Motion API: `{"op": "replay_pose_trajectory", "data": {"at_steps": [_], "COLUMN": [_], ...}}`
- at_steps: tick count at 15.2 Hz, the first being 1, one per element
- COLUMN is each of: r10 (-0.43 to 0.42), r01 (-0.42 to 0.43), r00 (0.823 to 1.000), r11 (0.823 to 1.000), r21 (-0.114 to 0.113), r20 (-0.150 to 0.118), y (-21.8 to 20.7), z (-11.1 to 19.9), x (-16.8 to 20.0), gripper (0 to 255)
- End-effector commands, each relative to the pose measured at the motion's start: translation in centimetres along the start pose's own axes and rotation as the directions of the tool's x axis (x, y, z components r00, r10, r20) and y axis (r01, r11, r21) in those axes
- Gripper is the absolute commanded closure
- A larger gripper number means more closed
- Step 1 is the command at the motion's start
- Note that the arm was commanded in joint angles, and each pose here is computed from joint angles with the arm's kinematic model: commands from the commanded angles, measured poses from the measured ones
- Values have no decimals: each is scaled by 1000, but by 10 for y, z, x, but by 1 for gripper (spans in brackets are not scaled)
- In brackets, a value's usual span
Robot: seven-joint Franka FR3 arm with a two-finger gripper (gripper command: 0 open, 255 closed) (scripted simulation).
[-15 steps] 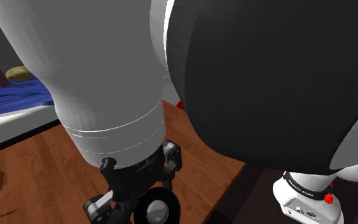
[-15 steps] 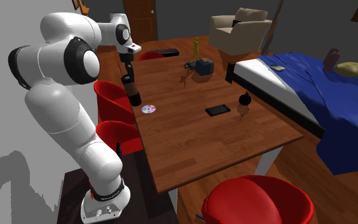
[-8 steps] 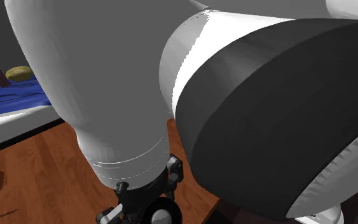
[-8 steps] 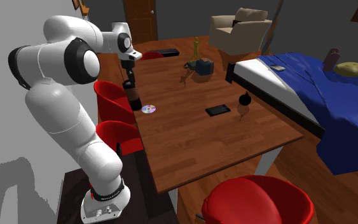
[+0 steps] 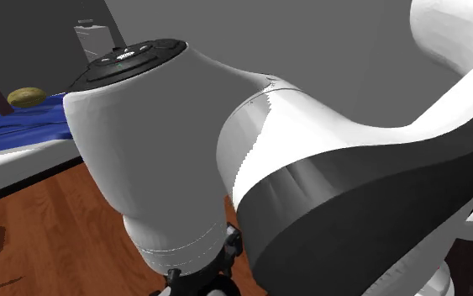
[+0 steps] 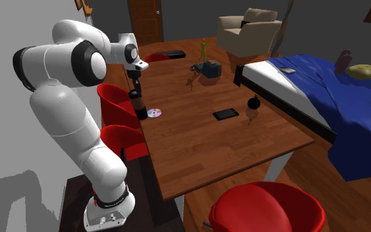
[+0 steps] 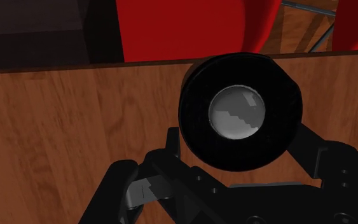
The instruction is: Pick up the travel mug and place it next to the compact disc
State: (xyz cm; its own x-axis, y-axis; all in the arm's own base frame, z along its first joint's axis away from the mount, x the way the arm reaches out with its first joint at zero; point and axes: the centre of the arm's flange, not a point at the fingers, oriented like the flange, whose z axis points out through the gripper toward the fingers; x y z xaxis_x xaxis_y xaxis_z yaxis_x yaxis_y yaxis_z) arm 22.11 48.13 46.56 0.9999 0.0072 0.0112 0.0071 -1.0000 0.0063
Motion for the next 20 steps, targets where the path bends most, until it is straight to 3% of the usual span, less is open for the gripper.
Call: {"op": "replay_pose_trajectory", "data": {"at_steps": [1,7,15,16,20], "r10": [0,0,0,0,0], "r01": [0,0,0,0,0], "r00": [1000,1000,1000,1000,1000], "r11": [1000,1000,1000,1000,1000], "r21": [1,1,1,1,1], "r20": [-1,-1,-1,-1,-1], "y": [0,0,0,0,0], "z": [10,43,43,43,43], "x": [-1,-1,-1,-1,-1], "gripper": [255,255,255,0,0]}}
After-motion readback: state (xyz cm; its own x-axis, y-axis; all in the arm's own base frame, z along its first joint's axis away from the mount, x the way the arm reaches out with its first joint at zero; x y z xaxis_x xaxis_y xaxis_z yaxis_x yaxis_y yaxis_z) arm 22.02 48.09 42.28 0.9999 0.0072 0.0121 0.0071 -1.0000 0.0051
